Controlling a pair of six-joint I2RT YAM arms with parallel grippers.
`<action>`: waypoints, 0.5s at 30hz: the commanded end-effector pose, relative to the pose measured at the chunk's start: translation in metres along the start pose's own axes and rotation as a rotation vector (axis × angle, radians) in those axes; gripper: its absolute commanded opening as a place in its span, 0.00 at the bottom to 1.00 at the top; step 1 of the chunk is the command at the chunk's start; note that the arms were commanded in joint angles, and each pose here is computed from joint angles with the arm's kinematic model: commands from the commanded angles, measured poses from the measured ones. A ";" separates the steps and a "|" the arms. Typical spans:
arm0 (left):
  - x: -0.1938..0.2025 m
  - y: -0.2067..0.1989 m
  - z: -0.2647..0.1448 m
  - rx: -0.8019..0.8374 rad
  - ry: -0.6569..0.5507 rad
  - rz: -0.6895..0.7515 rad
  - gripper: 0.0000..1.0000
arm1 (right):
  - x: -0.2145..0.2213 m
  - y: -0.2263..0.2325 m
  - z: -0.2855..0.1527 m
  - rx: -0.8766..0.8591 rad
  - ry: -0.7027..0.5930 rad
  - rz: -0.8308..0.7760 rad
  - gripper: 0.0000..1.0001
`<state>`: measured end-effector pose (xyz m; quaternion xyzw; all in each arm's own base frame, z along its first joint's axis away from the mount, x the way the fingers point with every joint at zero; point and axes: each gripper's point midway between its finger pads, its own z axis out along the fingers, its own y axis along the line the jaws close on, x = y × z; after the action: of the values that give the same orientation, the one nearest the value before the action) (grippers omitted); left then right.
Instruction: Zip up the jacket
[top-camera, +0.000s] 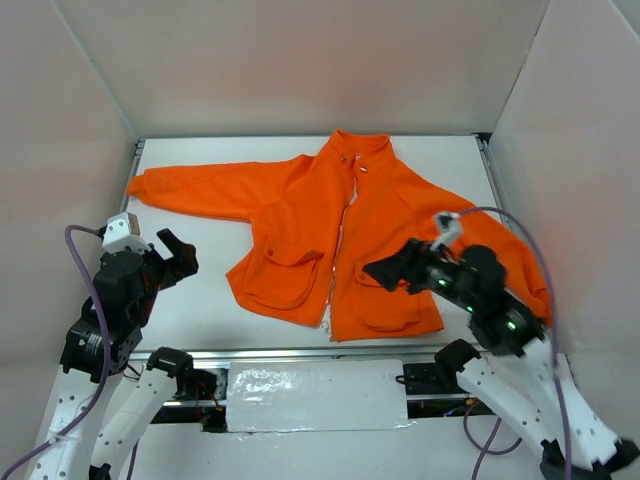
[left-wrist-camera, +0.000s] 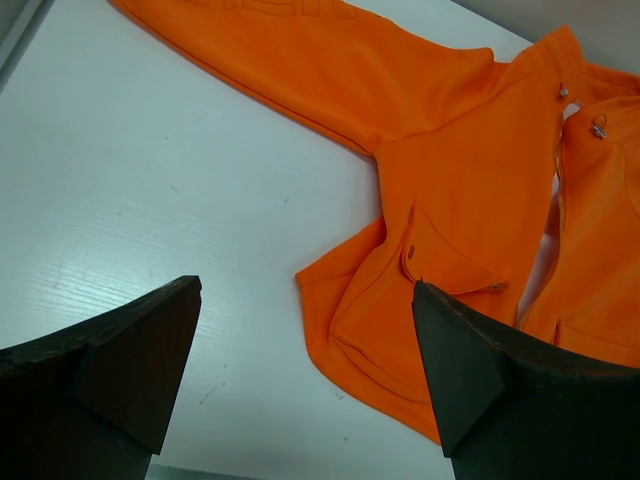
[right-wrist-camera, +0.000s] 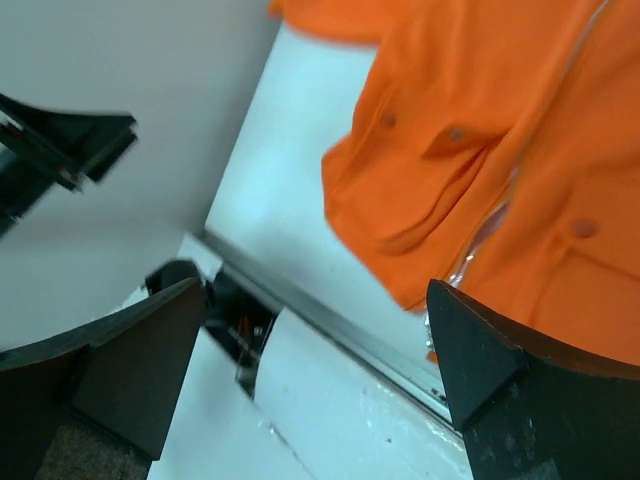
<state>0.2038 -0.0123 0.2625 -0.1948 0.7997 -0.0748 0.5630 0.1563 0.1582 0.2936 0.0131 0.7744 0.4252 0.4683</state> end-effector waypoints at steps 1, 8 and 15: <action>-0.005 -0.009 0.005 0.035 -0.016 0.013 0.99 | 0.059 0.009 0.050 -0.160 0.245 0.132 0.99; -0.004 -0.009 0.004 0.040 -0.019 0.011 0.99 | 0.130 -0.014 0.118 0.026 0.346 0.137 0.86; 0.000 -0.013 0.008 0.052 0.006 0.028 0.99 | 0.176 -0.040 0.152 0.148 0.395 0.255 0.69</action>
<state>0.2064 -0.0175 0.2550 -0.1856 0.8084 -0.0781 0.5531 0.1650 0.2850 0.0915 0.0241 0.9026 0.3755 0.2090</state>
